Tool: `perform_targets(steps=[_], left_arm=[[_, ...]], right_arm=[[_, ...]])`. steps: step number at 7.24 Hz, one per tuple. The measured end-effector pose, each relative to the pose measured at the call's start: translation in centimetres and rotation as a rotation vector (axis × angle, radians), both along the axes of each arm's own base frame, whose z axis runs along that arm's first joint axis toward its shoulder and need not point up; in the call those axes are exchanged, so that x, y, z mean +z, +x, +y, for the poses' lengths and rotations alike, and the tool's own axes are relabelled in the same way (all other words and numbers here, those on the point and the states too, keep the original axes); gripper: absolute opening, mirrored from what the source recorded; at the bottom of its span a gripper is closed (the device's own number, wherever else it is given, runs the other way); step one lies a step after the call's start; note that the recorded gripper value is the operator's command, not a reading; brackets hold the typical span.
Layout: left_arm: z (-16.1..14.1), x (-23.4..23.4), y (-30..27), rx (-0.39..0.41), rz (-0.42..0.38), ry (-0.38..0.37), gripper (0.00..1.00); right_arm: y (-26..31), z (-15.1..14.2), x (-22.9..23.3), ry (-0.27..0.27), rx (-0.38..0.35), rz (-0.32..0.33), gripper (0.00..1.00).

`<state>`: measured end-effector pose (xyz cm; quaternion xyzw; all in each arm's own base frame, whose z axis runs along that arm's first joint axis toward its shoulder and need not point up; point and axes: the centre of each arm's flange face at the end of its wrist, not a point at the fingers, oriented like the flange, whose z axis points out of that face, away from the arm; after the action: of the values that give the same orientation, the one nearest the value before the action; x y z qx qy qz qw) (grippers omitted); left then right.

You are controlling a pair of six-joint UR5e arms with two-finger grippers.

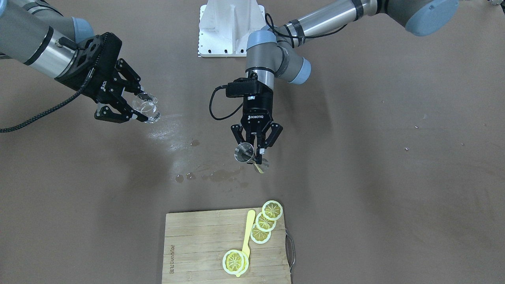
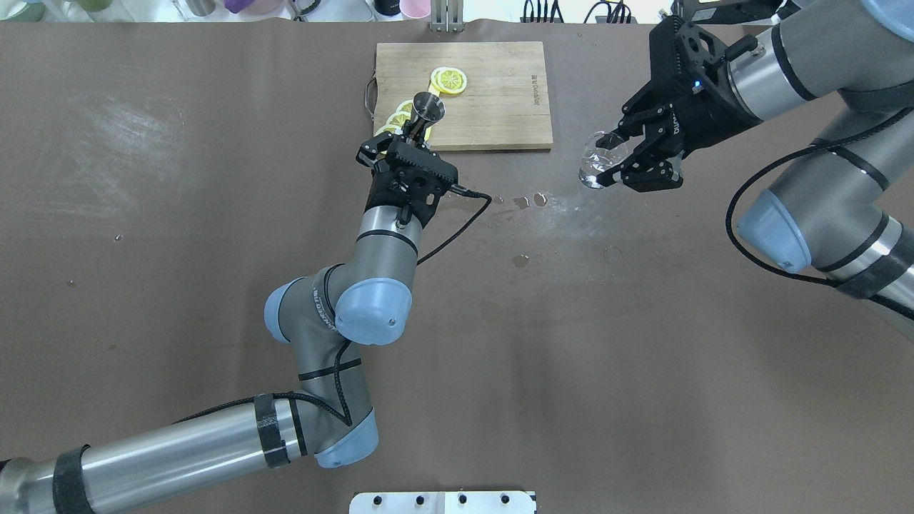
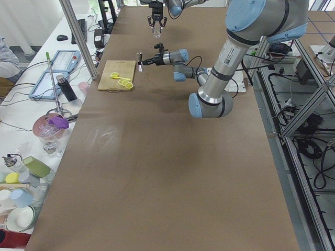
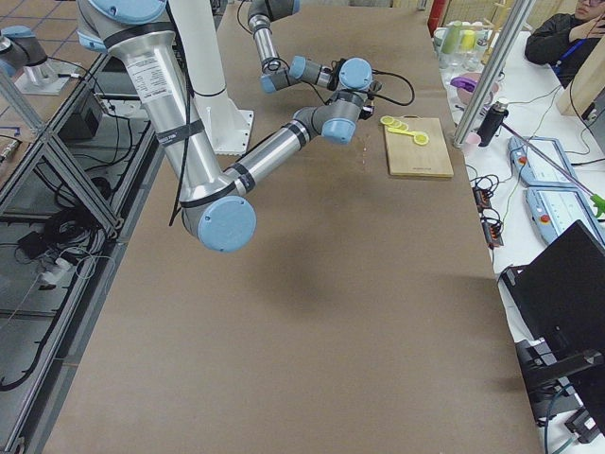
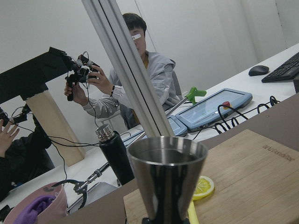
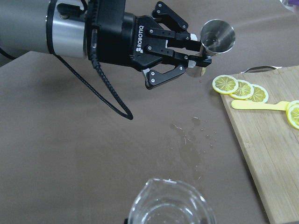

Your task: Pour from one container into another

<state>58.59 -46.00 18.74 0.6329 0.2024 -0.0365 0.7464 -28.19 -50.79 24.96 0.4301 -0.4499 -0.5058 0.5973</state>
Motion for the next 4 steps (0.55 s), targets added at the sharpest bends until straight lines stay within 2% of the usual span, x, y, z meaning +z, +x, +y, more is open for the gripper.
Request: perform_targets(steps=[4], left_arm=[[0.0,-4.8,1.2,0.000,0.061,0.010,0.00]], right_arm=[[0.9,-1.4,-0.8,-0.016,0.017,0.007,0.00]])
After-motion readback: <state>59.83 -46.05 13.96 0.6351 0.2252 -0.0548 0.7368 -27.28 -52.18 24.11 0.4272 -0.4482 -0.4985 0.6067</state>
